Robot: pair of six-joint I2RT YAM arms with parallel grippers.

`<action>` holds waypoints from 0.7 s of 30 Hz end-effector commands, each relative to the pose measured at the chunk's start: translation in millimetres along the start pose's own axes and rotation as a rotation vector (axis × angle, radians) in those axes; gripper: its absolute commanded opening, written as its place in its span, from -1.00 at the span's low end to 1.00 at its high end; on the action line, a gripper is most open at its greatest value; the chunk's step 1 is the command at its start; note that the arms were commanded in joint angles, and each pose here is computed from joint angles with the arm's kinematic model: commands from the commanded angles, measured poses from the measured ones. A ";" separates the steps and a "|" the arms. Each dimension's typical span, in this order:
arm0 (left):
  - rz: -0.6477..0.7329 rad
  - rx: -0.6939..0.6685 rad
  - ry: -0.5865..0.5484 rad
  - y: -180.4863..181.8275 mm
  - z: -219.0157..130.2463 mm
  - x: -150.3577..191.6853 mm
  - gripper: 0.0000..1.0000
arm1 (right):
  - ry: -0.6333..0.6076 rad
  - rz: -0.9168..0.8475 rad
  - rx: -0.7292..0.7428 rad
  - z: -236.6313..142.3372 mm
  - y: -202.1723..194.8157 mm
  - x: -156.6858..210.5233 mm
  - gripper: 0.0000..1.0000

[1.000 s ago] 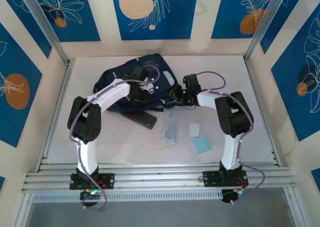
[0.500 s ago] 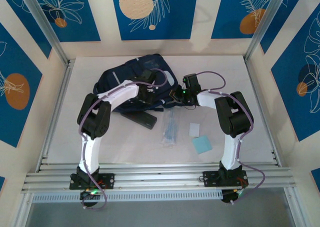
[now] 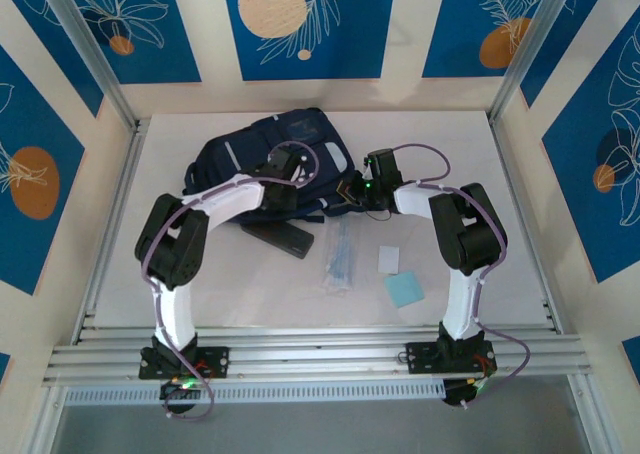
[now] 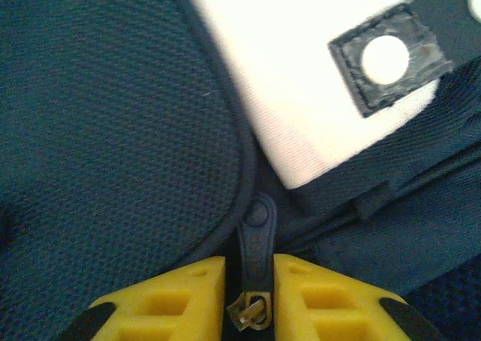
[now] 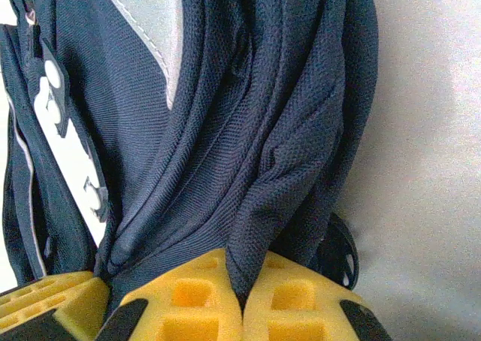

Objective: Pack the student bag

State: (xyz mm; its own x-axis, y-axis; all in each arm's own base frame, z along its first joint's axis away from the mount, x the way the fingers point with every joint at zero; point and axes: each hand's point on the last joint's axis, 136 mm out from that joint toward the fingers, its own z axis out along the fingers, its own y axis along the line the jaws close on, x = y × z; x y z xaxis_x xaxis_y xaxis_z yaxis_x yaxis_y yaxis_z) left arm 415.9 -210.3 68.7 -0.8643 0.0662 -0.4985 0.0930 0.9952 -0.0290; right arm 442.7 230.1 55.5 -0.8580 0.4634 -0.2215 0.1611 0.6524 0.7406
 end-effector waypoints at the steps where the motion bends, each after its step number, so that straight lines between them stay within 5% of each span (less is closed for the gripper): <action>1: -0.112 -0.156 -0.048 52.2 -18.3 -5.2 -0.50 | 0.013 0.026 0.055 -3.4 -22.0 2.9 -1.00; 10: -0.146 -0.145 -0.062 59.9 -32.6 -5.0 -0.57 | 0.014 0.030 0.053 -4.3 -22.4 2.6 -1.00; 17: -0.097 0.064 -0.081 12.7 -51.5 -17.9 -0.10 | 0.013 0.025 0.051 -5.8 -20.7 1.4 -1.00; 21: 0.023 0.097 -0.058 -11.1 -52.1 -21.1 -0.01 | 0.023 0.027 0.045 -4.0 -19.2 2.7 -1.00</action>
State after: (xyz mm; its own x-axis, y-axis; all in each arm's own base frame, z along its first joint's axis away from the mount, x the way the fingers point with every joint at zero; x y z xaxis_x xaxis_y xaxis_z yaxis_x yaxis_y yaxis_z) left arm 408.4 -193.7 106.6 -0.8421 -0.0052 -0.5393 0.0463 0.9956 -0.0819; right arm 445.3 223.0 54.4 -0.8515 0.4758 -0.2206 0.1720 0.6507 0.7396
